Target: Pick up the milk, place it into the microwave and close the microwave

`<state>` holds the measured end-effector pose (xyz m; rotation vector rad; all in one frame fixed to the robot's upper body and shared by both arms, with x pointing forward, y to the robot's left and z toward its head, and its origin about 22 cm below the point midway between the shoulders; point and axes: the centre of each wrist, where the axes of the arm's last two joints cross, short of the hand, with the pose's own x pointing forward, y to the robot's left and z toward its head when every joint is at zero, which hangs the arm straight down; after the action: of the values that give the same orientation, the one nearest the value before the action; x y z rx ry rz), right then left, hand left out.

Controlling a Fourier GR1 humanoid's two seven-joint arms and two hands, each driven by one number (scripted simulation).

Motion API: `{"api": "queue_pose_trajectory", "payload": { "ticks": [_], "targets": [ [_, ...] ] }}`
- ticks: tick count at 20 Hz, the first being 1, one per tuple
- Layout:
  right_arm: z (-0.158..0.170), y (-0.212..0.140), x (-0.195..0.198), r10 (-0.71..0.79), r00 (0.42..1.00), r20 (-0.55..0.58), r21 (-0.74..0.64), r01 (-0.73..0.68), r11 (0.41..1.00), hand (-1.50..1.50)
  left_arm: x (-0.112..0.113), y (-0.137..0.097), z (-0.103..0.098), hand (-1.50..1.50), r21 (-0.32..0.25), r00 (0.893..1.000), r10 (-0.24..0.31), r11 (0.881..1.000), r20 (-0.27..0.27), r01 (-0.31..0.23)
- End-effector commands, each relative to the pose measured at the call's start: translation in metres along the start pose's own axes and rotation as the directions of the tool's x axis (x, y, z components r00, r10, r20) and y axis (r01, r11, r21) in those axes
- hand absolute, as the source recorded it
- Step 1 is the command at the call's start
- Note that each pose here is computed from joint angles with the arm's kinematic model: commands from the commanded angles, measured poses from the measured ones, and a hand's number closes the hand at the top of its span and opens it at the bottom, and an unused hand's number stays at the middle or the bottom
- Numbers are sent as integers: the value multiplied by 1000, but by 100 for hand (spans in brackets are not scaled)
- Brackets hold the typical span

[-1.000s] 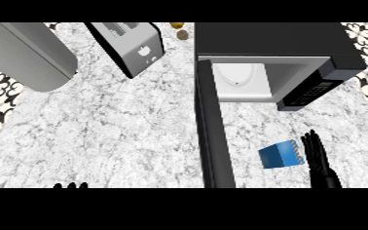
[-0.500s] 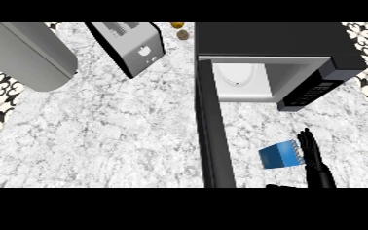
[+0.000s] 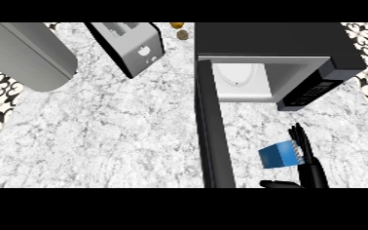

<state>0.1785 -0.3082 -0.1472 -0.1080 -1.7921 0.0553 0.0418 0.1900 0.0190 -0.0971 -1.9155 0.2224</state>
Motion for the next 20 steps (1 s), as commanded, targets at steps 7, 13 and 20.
{"api": "queue_pose_trajectory", "payload": {
  "ticks": [7,13,20],
  "targets": [
    [-21,6,-12,8,1000,14,-53,-7,999,-150,-11,9,0,-150,-9,1000,-2,1000,16,2],
    [-43,17,-7,184,982,32,-80,-181,980,150,-1,7,13,-150,-12,1000,15,1000,5,-15],
    [-66,28,-6,137,988,77,-152,-124,981,150,-13,3,9,-150,-4,1000,5,1000,12,-5]
  ]
}}
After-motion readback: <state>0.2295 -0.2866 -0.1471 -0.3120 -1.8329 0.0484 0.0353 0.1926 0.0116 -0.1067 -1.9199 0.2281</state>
